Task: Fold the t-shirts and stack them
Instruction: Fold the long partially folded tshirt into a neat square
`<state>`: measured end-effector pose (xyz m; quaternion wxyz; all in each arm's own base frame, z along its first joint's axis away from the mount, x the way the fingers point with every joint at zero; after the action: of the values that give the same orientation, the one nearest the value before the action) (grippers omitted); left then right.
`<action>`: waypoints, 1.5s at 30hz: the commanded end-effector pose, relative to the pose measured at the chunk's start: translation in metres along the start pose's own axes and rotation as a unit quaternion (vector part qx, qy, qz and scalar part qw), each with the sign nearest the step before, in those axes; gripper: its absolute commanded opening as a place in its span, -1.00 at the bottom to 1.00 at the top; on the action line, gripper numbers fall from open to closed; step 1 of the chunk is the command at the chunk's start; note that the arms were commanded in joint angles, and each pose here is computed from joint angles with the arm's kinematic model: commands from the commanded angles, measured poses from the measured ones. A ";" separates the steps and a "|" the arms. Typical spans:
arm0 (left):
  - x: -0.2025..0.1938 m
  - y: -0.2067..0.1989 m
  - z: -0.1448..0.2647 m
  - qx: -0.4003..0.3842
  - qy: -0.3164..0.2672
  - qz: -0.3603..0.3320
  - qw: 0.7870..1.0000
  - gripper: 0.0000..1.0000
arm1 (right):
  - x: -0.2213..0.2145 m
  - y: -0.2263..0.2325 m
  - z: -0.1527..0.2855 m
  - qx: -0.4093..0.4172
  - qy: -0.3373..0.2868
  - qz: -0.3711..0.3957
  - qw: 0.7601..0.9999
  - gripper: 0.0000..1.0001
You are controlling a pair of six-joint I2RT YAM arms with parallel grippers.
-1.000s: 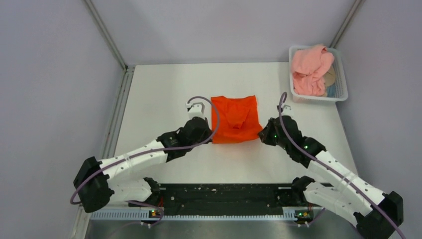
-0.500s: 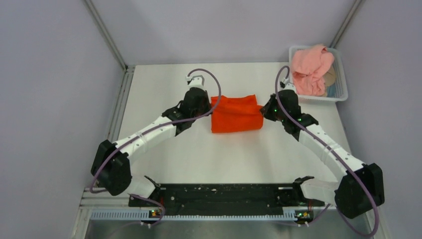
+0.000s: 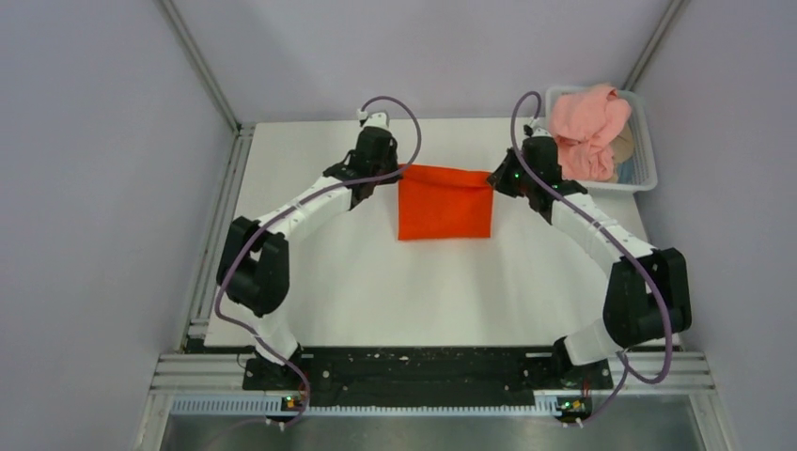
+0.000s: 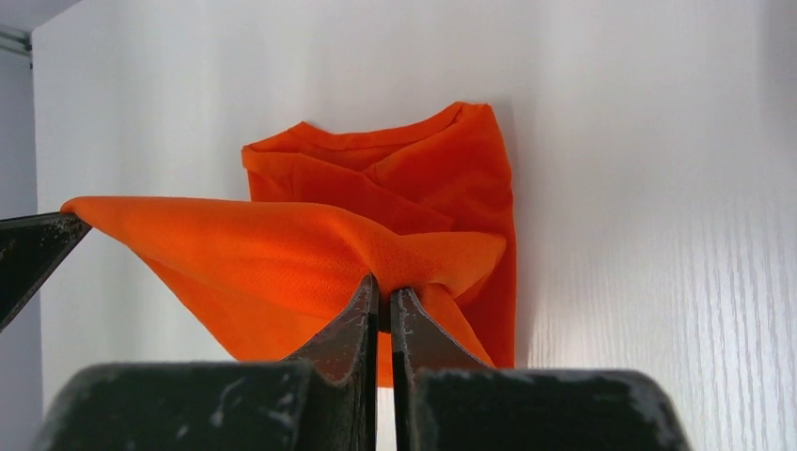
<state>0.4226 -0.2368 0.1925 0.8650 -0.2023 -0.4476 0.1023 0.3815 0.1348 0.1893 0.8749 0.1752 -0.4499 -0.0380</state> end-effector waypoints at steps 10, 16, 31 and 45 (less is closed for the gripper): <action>0.027 0.028 -0.089 0.025 0.009 0.027 0.999 -1.00 | 0.034 -0.041 -0.092 -0.020 -0.005 0.005 1.000 -1.00; 0.018 0.040 -0.125 0.034 0.031 0.034 0.998 -1.00 | 0.030 -0.050 -0.129 -0.016 0.008 -0.006 1.000 -0.96; 0.042 -0.010 -0.084 -0.097 0.047 0.055 0.993 0.97 | 0.049 -0.025 -0.098 0.043 -0.006 -0.015 0.999 0.98; -0.079 -0.021 -0.028 -0.188 0.168 0.068 0.965 0.97 | -0.003 0.030 -0.082 0.240 0.038 -0.082 0.967 0.97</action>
<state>0.4181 -0.2877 0.1377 0.8685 -0.3840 -0.3098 0.0479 0.4232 0.1737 0.1330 0.8459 0.3836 -0.3702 -0.0151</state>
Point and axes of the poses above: each gripper's point midway between its finger pads, its own z axis back along the fingers, its own y axis along the line the jaws close on, x = y × z, the point moved 3 cm from there along z, back along the fingers, and after that the axes turned 10 degrees about z, right-handed, at the moved point
